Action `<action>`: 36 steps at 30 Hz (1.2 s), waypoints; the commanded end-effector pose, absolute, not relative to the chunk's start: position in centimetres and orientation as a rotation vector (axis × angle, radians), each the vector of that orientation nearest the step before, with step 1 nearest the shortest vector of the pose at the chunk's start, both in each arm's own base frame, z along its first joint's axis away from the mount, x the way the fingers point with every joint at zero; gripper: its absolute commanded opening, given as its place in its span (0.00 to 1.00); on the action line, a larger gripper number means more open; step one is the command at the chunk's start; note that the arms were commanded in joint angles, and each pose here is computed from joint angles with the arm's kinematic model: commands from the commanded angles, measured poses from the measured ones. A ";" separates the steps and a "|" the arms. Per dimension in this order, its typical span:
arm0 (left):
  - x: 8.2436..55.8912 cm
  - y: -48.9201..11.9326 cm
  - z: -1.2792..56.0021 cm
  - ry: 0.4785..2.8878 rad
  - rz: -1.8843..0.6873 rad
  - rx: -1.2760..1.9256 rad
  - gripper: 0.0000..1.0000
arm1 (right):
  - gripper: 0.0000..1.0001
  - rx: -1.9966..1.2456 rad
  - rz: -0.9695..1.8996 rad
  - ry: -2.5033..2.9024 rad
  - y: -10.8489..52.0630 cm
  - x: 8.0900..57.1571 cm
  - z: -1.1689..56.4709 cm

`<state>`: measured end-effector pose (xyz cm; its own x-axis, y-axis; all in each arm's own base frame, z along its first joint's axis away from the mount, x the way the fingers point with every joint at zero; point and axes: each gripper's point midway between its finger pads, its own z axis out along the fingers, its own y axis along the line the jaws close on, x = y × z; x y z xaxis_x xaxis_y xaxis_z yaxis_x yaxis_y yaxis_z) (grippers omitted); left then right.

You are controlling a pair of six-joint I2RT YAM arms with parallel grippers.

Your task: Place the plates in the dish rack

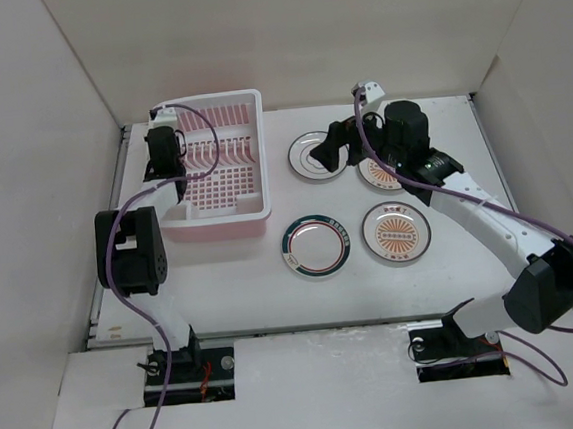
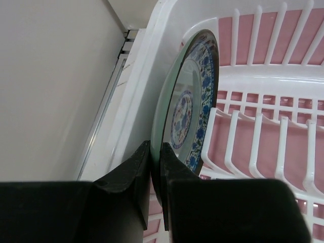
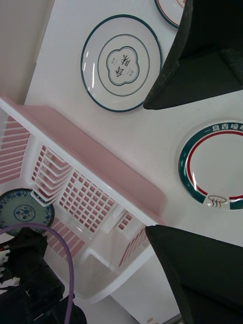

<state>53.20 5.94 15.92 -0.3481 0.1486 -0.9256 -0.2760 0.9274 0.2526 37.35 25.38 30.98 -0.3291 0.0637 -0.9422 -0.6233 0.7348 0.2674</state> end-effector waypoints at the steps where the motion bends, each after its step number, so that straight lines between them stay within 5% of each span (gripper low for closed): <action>1: 53.7 5.5 15.9 1.887 0.404 -0.106 0.00 | 1.00 -0.453 0.739 1.699 25.7 37.2 34.0; 6: 54.2 5.3 15.7 1.901 0.397 -0.097 0.01 | 1.00 -0.461 0.746 1.698 26.0 37.0 34.0; 15: 53.9 5.1 14.6 1.938 0.386 -0.091 0.40 | 1.00 -0.461 0.746 1.698 26.0 37.0 34.0; 19: 53.7 5.1 15.1 1.928 0.378 -0.102 0.49 | 1.00 -0.461 0.746 1.698 26.0 37.0 34.0; 36: 52.4 5.8 22.6 1.780 0.419 -0.174 0.66 | 1.00 -0.477 0.759 1.706 26.7 37.0 33.6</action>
